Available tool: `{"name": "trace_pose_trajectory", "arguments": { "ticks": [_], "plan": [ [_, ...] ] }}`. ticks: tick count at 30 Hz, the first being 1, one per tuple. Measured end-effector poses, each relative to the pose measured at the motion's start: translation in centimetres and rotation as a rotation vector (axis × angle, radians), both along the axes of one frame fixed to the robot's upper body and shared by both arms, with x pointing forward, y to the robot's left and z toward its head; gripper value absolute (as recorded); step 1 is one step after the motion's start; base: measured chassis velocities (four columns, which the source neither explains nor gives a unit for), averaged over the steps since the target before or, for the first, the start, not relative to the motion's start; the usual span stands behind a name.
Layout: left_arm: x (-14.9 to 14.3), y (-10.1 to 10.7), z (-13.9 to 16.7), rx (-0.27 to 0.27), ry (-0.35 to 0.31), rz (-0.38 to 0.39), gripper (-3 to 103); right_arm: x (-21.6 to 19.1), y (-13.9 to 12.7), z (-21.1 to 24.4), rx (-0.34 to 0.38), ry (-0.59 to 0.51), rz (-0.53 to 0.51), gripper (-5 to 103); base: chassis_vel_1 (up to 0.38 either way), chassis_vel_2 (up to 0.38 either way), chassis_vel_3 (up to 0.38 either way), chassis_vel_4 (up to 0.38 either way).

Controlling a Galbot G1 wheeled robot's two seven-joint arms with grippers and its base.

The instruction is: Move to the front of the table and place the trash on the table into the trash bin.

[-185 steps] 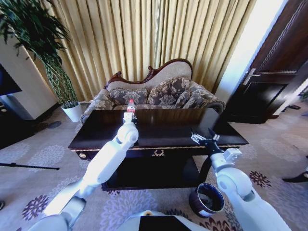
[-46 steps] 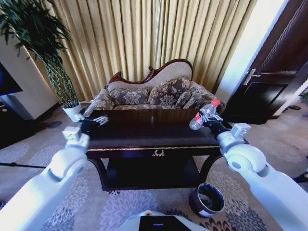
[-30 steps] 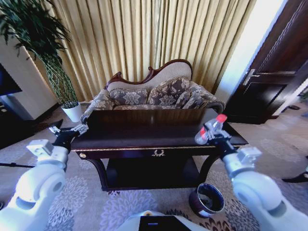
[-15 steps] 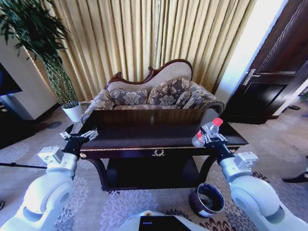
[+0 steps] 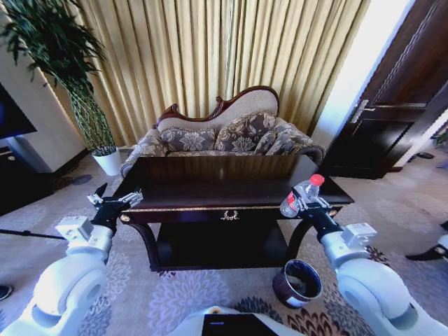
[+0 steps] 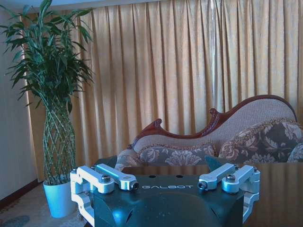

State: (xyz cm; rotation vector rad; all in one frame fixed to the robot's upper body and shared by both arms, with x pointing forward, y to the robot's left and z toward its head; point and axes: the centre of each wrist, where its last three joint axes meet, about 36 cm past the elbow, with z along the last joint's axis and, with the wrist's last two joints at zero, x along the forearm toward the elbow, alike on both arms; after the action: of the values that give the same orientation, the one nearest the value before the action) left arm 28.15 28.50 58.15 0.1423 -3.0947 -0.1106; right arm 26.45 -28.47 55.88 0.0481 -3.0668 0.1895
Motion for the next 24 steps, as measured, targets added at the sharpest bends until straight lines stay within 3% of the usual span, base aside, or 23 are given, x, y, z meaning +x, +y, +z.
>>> {"name": "trace_pose_trajectory", "arguments": {
  "ticks": [10, 18, 24],
  "plan": [
    [-0.2, -0.1, -0.4, -0.011, 0.015, 0.004, 100, -0.3, 0.5, -0.6, 0.005, -0.009, 0.012, 25, 0.046, -0.046, -0.05, 0.041],
    [-0.4, 0.0, -0.7, -0.016, 0.025, 0.011, 100, 0.7, -0.7, -3.2, -0.007, 0.041, -0.039, 25, 0.0, 0.0, 0.0, 0.0],
    [-0.4, 0.2, -0.6, -0.009, 0.022, 0.019, 100, 3.7, -4.5, -12.1, -0.079, 0.177, -0.176, 25, 0.0, 0.0, 0.0, 0.0]
  ]
}}
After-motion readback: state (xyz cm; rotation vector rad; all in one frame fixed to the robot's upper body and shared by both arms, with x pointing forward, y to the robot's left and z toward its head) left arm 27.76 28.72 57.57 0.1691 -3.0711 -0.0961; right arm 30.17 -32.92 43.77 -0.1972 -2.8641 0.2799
